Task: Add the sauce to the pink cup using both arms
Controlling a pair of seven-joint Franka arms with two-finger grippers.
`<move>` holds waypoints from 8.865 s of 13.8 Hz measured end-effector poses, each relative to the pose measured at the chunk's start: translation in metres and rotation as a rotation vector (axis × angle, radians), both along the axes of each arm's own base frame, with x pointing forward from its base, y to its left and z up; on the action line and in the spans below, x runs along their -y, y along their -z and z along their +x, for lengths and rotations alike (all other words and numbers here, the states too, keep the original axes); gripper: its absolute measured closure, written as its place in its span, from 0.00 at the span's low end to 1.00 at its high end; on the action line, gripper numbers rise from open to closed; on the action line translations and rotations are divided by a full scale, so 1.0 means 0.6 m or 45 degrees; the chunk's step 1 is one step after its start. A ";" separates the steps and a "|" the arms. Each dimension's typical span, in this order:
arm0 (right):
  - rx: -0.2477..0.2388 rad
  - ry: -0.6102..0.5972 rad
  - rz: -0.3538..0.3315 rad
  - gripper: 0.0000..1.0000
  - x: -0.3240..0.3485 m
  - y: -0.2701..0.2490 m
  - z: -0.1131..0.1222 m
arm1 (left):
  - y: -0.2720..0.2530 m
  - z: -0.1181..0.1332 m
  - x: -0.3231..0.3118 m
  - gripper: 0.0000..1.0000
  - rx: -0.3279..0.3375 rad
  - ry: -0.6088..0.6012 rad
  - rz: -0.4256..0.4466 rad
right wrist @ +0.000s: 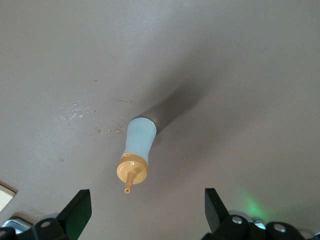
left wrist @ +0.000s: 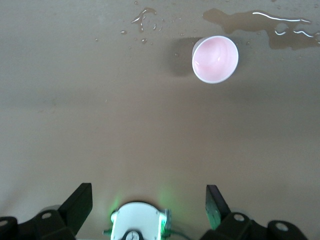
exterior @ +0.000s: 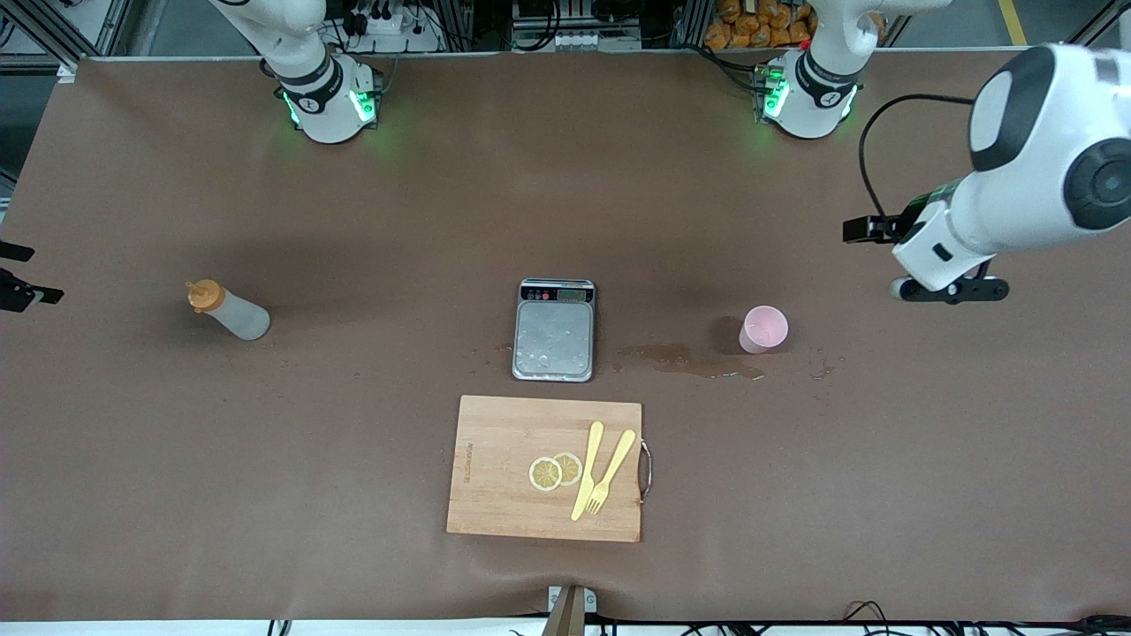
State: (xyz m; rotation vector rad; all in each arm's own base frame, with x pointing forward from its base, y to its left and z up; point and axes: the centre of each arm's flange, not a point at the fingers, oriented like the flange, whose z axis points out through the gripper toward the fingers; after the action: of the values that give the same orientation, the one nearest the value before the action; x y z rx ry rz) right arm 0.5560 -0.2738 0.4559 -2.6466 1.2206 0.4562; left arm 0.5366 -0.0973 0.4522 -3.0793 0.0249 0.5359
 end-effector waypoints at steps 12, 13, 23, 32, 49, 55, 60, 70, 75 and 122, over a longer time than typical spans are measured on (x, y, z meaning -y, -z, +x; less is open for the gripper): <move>-0.277 0.610 0.530 0.00 0.112 0.313 -0.039 | 0.191 0.031 0.012 0.00 0.209 -0.106 -0.114; -0.290 0.649 0.582 0.00 0.121 0.342 -0.046 | 0.211 0.034 0.015 0.00 0.211 -0.105 -0.114; -0.411 0.782 0.852 0.00 0.081 0.489 -0.045 | 0.330 0.037 0.045 0.00 0.244 -0.089 -0.124; -0.567 0.769 0.994 0.00 0.025 0.582 -0.058 | 0.362 0.032 0.061 0.07 0.250 -0.073 -0.126; -0.607 0.662 1.008 0.45 -0.038 0.583 -0.037 | 0.243 0.052 0.129 0.97 0.367 -0.213 -0.132; -0.655 0.648 0.919 0.55 -0.093 0.540 0.013 | 0.152 0.039 0.295 0.97 0.317 -0.501 -0.084; -0.683 0.651 0.798 0.55 -0.159 0.456 0.069 | 0.168 -0.009 0.488 0.97 0.276 -0.758 -0.038; -0.661 0.681 0.647 0.55 -0.243 0.358 0.126 | 0.249 -0.023 0.658 0.97 0.225 -0.999 -0.010; -0.604 0.655 0.529 0.55 -0.268 0.313 0.139 | 0.283 -0.030 0.696 0.97 0.263 -1.045 -0.081; -0.148 1.026 -0.897 0.60 -1.012 0.231 0.079 | -0.168 0.065 0.112 0.00 0.195 0.120 -0.116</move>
State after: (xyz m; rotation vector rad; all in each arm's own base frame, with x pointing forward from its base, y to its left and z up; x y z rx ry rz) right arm 0.6034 0.3332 0.3175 -2.2538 2.6855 0.0237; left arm 0.5756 -0.1647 0.5531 -3.1780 0.1963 0.3018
